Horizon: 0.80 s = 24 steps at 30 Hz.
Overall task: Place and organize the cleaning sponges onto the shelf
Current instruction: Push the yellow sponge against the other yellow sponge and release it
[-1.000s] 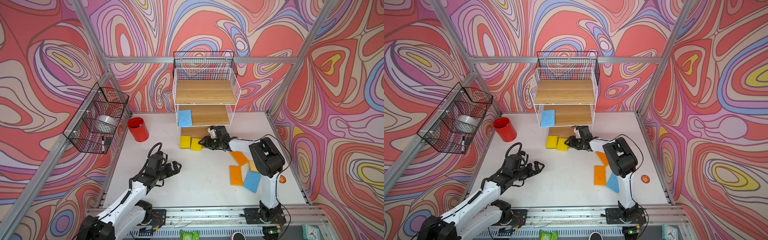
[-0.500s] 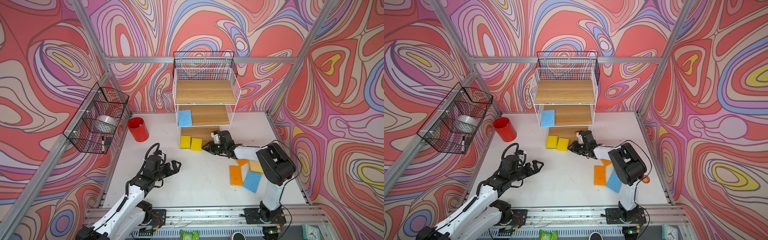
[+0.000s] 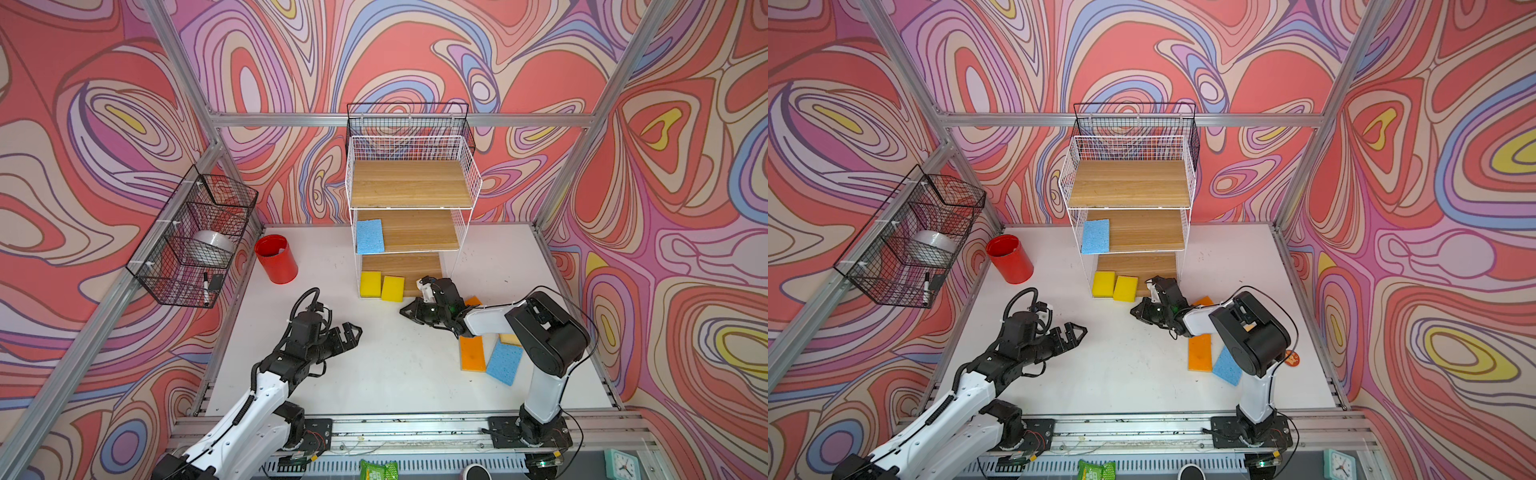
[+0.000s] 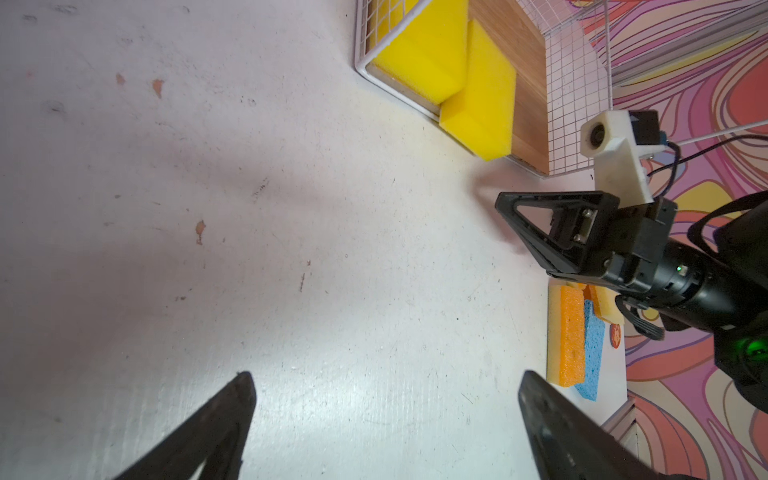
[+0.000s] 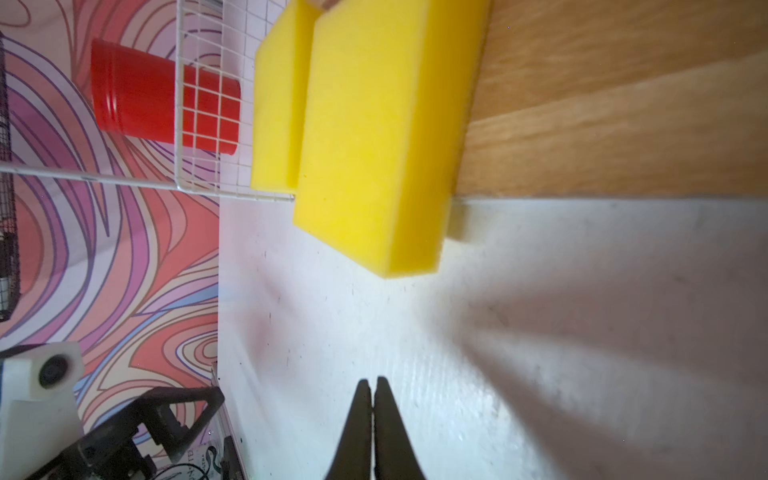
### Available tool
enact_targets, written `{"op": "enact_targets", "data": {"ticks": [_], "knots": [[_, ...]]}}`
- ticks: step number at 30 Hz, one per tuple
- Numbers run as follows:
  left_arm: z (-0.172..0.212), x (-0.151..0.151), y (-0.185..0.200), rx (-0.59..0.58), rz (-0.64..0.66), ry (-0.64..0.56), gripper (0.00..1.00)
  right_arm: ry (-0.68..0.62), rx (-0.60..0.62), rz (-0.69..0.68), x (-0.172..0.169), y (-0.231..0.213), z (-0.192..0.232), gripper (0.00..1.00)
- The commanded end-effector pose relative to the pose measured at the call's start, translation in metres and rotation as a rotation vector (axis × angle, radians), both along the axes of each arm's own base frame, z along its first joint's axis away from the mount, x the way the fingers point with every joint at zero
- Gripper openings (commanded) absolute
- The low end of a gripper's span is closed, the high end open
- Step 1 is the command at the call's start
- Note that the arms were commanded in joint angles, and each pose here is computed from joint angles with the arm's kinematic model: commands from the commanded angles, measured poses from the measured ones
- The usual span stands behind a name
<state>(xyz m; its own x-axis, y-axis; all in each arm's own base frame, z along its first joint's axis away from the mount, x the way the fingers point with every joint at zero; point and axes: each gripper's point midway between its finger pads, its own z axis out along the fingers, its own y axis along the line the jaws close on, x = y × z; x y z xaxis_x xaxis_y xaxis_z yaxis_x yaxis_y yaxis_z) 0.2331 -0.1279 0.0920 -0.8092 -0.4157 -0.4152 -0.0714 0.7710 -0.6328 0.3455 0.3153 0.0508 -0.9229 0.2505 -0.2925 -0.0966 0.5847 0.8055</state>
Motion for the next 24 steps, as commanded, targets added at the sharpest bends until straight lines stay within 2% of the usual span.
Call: {"op": "enact_targets", "data": {"ticks": [1, 7, 24], "knots": [[-0.006, -0.003, 0.002, -0.004, 0.010, 0.025, 1.00, -0.009, 0.022, -0.023, 0.011, 0.007, -0.002, 0.00], [-0.009, -0.002, 0.002, 0.002, 0.011, 0.029, 1.00, -0.001, -0.018, -0.060, 0.025, 0.005, -0.012, 0.00], [-0.016, 0.005, -0.002, 0.003, 0.006, 0.041, 1.00, -0.007, 0.000, -0.067, 0.054, 0.003, -0.012, 0.00]]}}
